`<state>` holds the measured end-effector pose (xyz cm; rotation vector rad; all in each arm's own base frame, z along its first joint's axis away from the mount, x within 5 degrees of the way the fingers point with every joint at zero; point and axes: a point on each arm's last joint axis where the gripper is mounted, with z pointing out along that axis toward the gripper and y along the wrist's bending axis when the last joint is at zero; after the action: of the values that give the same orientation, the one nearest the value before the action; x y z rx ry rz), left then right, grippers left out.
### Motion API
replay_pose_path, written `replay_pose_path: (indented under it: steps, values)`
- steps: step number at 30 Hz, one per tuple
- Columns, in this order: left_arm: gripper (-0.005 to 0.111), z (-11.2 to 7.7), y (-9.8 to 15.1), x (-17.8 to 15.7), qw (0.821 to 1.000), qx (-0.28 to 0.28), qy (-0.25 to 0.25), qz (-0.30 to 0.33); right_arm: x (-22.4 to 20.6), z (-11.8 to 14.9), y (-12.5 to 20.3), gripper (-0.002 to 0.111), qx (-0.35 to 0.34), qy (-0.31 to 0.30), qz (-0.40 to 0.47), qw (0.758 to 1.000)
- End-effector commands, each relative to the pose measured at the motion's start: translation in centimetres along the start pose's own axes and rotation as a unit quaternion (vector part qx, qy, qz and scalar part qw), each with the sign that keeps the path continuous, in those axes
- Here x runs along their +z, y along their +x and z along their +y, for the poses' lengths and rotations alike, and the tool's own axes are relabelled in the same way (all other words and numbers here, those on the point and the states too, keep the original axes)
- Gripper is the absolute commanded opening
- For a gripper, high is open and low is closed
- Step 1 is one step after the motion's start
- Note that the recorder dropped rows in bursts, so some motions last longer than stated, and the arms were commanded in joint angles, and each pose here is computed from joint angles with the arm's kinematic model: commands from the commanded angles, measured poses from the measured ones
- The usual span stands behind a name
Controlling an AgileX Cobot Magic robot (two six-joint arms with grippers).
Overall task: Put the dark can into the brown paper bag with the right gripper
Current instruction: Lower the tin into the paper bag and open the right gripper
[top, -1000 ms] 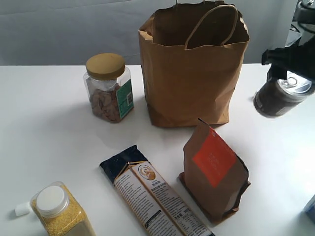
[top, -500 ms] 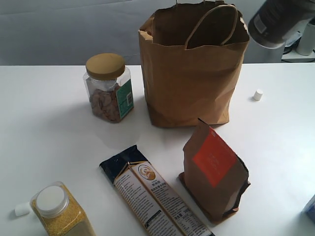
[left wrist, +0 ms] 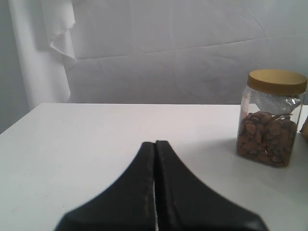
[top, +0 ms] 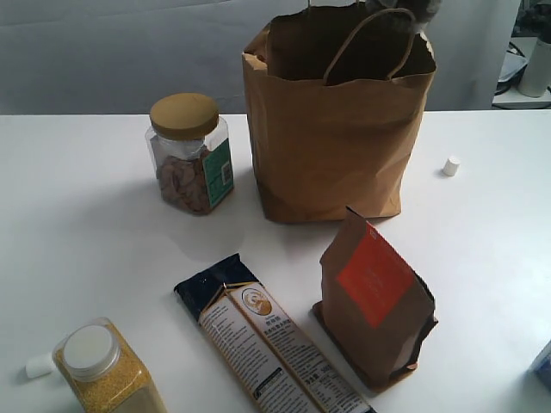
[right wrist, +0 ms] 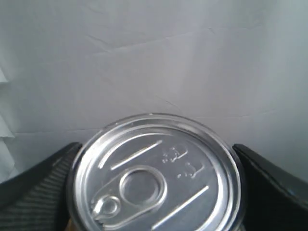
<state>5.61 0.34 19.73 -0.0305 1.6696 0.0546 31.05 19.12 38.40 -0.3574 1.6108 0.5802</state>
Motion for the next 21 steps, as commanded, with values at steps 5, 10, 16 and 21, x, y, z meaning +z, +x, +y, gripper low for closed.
replay_pose_path:
  steps: [5,10,16,21]
  values:
    - [0.0,0.0,0.1,0.0,1.0,0.0,0.003,-0.001,5.6,3.2,2.2,0.0,-0.044,-0.032,0.039,0.998]
    - [0.0,0.0,0.1,0.0,1.0,0.0,0.003,-0.001,7.8,4.5,4.8,0.0,-0.087,-0.034,0.083,0.992]
    - [0.0,0.0,0.1,0.0,1.0,0.0,0.003,-0.001,8.8,4.6,6.8,0.0,-0.097,-0.032,0.11,0.989]
    - [0.0,0.0,0.1,0.0,1.0,0.0,0.003,-0.001,9.0,4.6,7.2,0.0,-0.097,-0.03,0.116,0.988]
